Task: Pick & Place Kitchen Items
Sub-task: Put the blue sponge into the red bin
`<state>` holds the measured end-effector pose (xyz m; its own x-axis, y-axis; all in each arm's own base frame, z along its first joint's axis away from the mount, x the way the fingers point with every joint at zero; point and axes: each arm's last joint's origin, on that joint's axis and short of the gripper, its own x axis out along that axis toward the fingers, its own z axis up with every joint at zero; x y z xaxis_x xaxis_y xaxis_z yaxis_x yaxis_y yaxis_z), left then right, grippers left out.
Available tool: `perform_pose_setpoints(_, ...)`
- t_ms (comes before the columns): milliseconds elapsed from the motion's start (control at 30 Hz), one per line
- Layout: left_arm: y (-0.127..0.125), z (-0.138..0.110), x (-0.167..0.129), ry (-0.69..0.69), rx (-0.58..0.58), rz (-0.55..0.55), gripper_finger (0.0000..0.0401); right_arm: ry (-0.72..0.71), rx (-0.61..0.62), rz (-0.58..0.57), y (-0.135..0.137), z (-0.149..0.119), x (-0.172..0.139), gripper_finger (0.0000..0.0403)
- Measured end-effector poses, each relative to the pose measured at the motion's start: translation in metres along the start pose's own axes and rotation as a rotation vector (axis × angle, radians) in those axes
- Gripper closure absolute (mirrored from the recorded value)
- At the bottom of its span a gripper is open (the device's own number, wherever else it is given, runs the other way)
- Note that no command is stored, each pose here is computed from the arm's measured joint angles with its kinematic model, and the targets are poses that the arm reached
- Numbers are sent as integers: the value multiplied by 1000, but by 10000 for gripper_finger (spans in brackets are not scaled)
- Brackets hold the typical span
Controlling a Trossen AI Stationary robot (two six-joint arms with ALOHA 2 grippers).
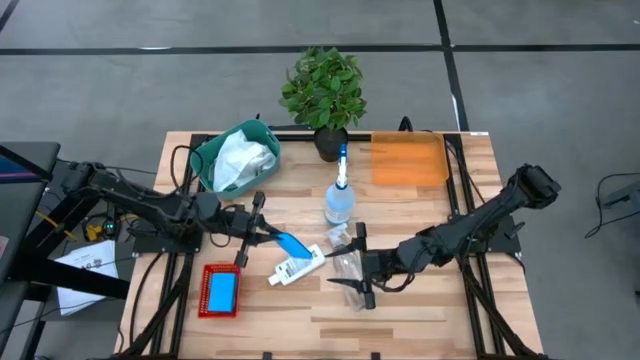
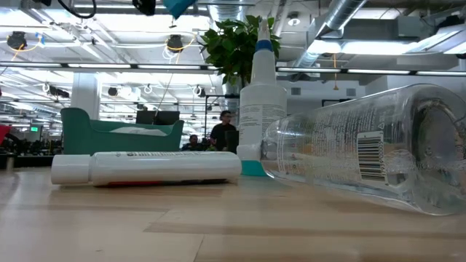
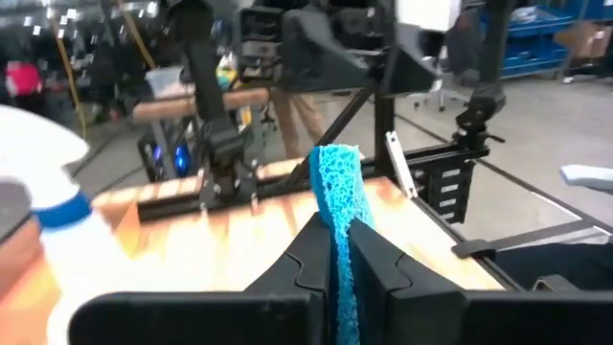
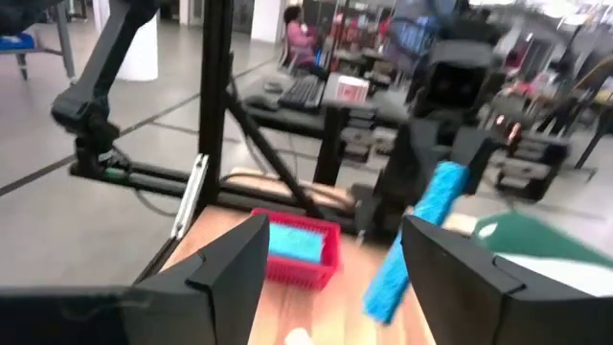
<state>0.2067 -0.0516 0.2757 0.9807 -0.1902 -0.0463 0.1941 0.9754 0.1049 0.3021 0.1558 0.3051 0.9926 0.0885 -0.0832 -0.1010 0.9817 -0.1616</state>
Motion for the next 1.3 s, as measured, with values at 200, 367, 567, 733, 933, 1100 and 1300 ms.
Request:
perform_pose_setpoints(200, 12, -3, -11, 76, -91, 54, 392, 86, 46, 8, 1, -8, -1, 171)
perform_pose_setpoints(367, 22, -8, -29, 177, -176, 105, 392, 123, 24, 10, 1, -12, -1, 171)
perform_pose_setpoints(567, 30, -14, -48, 271, -330, 58, 393, 132, 7, 12, 1, -13, -1, 171)
perform_pose_setpoints(733, 32, -21, -55, 352, -391, 19, 390, 148, -2, 18, 3, -15, -2, 171)
perform_pose_setpoints(933, 35, -32, -60, 465, -461, 2, 392, 178, -10, 29, 5, -18, -4, 171)
perform_pose_setpoints(1100, 32, -33, -63, 488, -507, -106, 390, 179, -10, 29, 5, -18, -4, 171)
perform_pose_setpoints(1300, 29, -42, -68, 605, -589, -108, 393, 184, -12, 29, 5, -18, -4, 171)
